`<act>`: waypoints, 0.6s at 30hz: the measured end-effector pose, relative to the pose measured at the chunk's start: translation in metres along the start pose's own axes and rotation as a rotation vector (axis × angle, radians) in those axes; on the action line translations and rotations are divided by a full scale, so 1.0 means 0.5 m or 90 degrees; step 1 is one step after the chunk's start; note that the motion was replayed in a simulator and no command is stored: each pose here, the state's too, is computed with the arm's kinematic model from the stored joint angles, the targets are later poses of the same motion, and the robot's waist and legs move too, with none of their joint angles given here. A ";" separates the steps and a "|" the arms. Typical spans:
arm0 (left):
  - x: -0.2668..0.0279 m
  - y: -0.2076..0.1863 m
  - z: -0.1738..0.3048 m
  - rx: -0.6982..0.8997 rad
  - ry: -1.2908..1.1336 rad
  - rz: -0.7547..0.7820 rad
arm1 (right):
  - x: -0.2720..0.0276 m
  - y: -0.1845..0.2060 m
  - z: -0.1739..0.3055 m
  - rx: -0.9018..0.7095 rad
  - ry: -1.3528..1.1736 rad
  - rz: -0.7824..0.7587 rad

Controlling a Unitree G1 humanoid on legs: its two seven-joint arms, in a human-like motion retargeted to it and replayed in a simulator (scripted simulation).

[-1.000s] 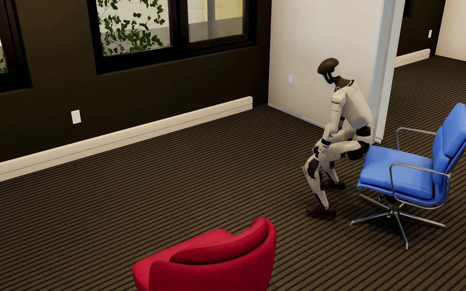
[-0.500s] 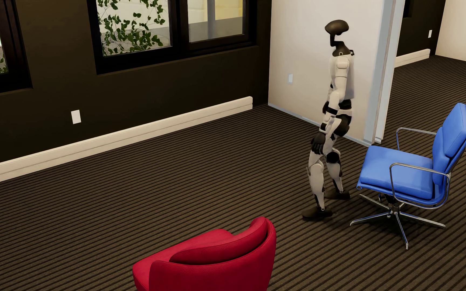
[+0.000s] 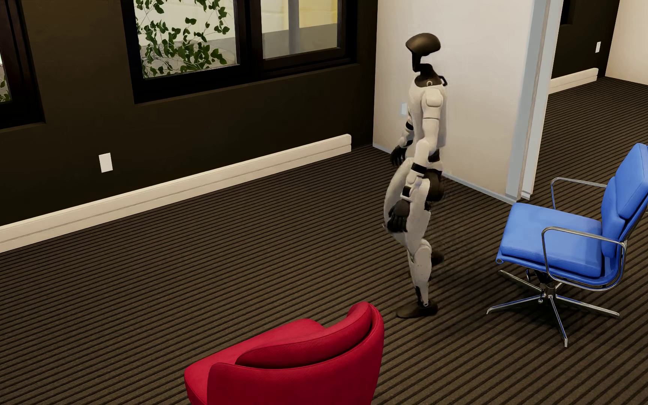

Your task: Rise from the blue chair

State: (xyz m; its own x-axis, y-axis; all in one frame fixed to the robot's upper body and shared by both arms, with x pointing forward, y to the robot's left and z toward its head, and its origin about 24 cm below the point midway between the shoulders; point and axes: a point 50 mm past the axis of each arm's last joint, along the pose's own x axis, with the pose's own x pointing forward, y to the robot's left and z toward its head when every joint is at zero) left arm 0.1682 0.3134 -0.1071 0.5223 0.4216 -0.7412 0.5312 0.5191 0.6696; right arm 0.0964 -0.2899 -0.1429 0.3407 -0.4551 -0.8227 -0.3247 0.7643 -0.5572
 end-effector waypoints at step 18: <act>-0.016 -0.073 -0.040 -0.097 0.052 -0.060 | -0.001 -0.012 -0.016 0.009 0.006 -0.029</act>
State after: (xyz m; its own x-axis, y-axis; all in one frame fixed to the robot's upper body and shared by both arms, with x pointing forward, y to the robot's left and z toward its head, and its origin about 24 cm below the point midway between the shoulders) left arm 0.1314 0.3058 -0.1263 0.4155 0.4216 -0.8060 0.4646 0.6634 0.5865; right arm 0.0910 -0.2979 -0.1402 0.3465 -0.4944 -0.7972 -0.2965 0.7486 -0.5931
